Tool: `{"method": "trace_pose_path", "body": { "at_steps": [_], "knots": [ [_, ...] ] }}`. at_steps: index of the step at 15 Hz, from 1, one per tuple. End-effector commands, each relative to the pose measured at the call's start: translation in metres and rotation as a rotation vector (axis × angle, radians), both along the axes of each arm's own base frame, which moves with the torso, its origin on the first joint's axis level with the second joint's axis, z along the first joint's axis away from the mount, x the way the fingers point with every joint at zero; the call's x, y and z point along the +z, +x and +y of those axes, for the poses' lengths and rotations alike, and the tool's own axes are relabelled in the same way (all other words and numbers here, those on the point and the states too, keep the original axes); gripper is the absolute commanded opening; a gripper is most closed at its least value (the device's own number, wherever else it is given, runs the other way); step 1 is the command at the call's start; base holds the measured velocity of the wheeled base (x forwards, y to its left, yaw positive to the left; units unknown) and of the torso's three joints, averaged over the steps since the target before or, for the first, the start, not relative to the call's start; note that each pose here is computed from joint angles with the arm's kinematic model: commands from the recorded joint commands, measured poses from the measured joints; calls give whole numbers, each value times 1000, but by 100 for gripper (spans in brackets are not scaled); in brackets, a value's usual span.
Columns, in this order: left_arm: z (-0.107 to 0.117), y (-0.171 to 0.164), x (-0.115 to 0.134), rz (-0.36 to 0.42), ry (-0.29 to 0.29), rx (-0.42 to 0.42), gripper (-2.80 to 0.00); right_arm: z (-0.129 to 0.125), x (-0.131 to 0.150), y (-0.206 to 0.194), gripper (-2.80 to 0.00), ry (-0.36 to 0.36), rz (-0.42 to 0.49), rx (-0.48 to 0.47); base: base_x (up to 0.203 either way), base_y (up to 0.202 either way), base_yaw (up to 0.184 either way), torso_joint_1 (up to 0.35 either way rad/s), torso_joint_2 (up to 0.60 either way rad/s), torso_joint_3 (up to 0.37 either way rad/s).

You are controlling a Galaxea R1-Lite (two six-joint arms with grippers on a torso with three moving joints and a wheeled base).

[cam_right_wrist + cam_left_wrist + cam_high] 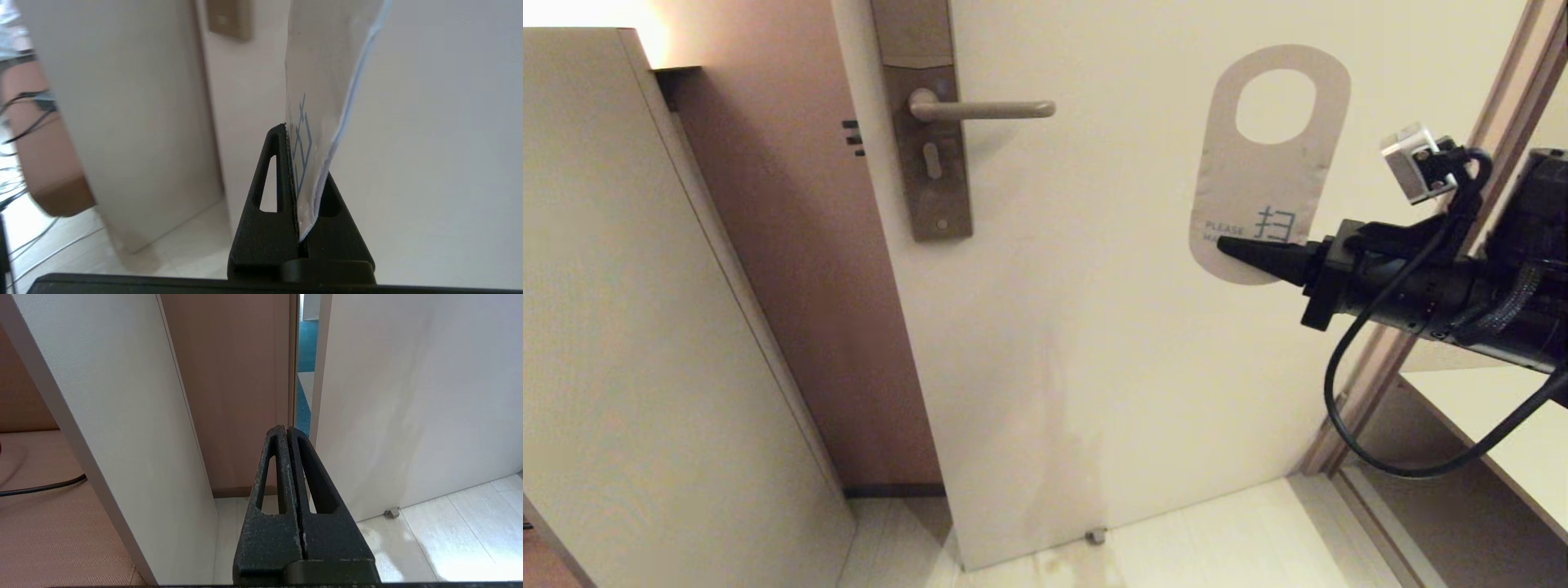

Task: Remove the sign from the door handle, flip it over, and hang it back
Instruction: Hang the sign back with the other side facing out

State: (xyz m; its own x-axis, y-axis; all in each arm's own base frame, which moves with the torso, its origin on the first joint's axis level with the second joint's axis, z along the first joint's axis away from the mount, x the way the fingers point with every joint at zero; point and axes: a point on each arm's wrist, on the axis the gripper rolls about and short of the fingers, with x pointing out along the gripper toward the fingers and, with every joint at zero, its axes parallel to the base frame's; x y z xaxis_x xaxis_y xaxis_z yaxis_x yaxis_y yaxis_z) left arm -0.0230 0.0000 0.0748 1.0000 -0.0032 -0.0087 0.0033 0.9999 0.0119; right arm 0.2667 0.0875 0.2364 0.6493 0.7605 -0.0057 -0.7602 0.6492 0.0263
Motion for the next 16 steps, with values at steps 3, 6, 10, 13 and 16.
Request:
{"method": "trace_pose_path", "body": {
  "at_steps": [3,6,10,13,16],
  "knots": [
    [0,0,0,0,0,0,-280,-23,8,-13,-280,7,-33,-117,0,0,0,0,0,0],
    [0,0,0,0,0,0,-280,-34,6,-32,-280,8,-36,-295,0,0,0,0,0,0],
    [0,0,0,0,0,0,-280,-64,-17,-84,-280,-42,-29,-498,0,0,0,0,0,0],
    [0,0,0,-1,0,0,-280,-81,-42,-127,-280,-67,-12,-615,0,0,0,0,0,0],
    [0,0,0,0,0,0,-280,-87,-77,-168,-280,-81,33,-671,0,0,0,0,0,0]
  ]
}}
